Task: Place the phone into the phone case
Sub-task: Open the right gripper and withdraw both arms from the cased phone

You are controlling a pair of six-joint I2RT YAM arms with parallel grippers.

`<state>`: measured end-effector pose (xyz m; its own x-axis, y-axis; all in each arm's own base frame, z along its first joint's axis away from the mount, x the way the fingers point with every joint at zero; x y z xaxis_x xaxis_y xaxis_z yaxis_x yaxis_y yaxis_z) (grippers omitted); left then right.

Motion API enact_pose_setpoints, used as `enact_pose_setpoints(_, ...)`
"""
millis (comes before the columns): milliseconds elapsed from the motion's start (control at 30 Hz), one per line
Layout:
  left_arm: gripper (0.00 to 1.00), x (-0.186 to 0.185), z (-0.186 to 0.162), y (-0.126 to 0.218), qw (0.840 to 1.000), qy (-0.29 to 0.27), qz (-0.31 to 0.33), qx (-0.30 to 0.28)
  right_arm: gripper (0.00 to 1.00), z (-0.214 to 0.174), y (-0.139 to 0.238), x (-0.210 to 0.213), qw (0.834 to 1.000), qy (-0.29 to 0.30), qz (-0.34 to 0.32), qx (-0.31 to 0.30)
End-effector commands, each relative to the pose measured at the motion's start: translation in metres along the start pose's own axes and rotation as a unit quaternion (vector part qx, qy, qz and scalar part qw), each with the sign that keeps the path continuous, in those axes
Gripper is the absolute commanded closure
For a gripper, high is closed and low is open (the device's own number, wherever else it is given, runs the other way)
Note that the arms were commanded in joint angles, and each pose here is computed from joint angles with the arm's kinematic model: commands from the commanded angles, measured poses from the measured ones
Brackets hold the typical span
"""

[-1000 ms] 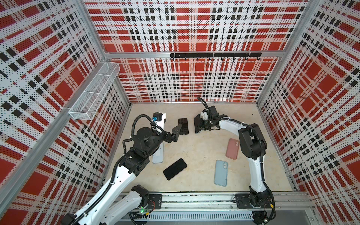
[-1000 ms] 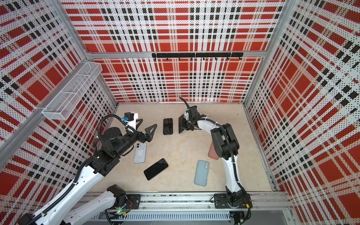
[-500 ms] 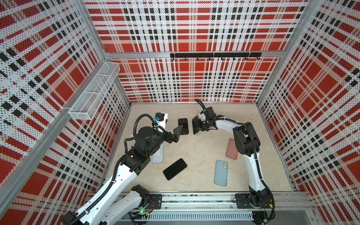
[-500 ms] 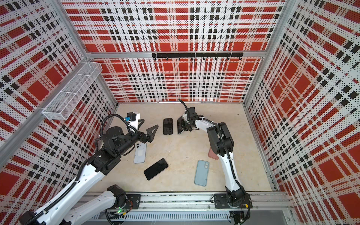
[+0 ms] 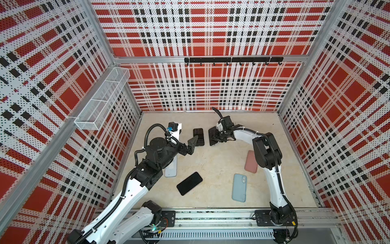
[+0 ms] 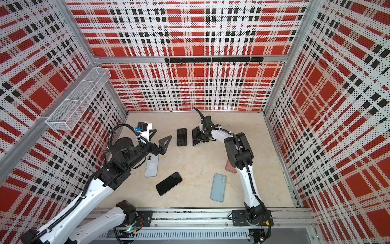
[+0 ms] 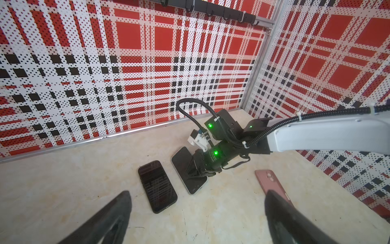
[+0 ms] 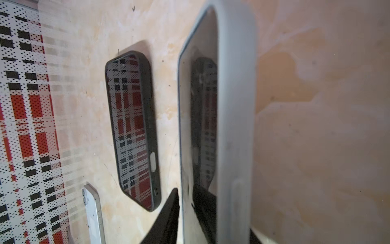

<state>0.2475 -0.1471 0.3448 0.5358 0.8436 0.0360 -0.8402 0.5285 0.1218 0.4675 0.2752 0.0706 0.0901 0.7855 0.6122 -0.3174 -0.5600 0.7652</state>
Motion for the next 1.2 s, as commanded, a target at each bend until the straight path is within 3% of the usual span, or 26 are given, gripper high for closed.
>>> enact_pose_setpoints(0, 0.01, 0.006, 0.006, 0.006, 0.999, 0.008, 0.028, -0.015, 0.64, 0.009, 0.017, 0.007, 0.999, 0.009, -0.014, -0.048)
enact_pose_setpoints(233, 0.01, 0.036, 0.013, 0.032, 0.987, 0.031, 0.158, -0.026, 0.62, 0.017, 0.05, -0.008, 0.987, 0.002, -0.087, -0.133)
enact_pose_setpoints(333, 0.01, 0.047, 0.016, 0.044, 0.983, 0.033, 0.182, -0.015, 0.61, 0.02, 0.068, -0.01, 0.98, 0.01, -0.114, -0.166)
enact_pose_setpoints(600, 0.01, 0.077, 0.023, 0.074, 0.966, 0.045, 0.254, 0.027, 0.59, 0.014, 0.135, 0.014, 0.966, 0.073, -0.113, -0.22)
enact_pose_setpoints(667, 0.01, 0.072, 0.028, 0.084, 0.97, 0.062, 0.236, 0.015, 0.57, 0.008, 0.161, 0.022, 0.962, 0.09, -0.096, -0.241)
enact_pose_setpoints(800, 0.01, 0.046, 0.039, 0.096, 0.989, 0.045, 0.138, -0.02, 0.48, -0.001, 0.222, 0.023, 0.943, 0.112, -0.089, -0.299)
enact_pose_setpoints(867, 0.01, 0.048, 0.042, 0.104, 0.986, 0.057, 0.15, -0.036, 0.42, -0.004, 0.244, 0.015, 0.943, 0.098, -0.072, -0.311)
enact_pose_setpoints(933, 0.01, 0.045, 0.048, 0.11, 0.986, 0.064, 0.144, -0.049, 0.43, -0.005, 0.263, -0.001, 0.949, 0.072, -0.035, -0.305)
enact_pose_setpoints(1000, 0.01, 0.048, 0.047, 0.114, 0.98, 0.109, 0.158, -0.053, 0.43, -0.006, 0.276, -0.025, 0.957, 0.011, 0.001, -0.291)
enact_pose_setpoints(1067, 0.0, 0.045, 0.041, 0.112, 0.978, 0.142, 0.148, -0.032, 0.44, -0.01, 0.287, -0.047, 0.958, -0.028, 0.02, -0.284)
enact_pose_setpoints(1167, 0.0, 0.036, 0.026, 0.1, 0.976, 0.185, 0.112, 0.026, 0.45, -0.022, 0.303, -0.07, 0.955, -0.029, -0.006, -0.297)
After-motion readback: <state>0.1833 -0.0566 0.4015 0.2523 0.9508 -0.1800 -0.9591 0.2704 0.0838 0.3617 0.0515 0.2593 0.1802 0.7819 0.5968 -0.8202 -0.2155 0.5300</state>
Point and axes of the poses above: each gripper's point midway between its finger pads, its own y axis back along the fingers, its own x axis along the line the jaws close on, z = x × y, the point moved 5 cm from there along y, back along the fingers, and after that the axes turned 10 degrees about -y, right-handed, at the moved point
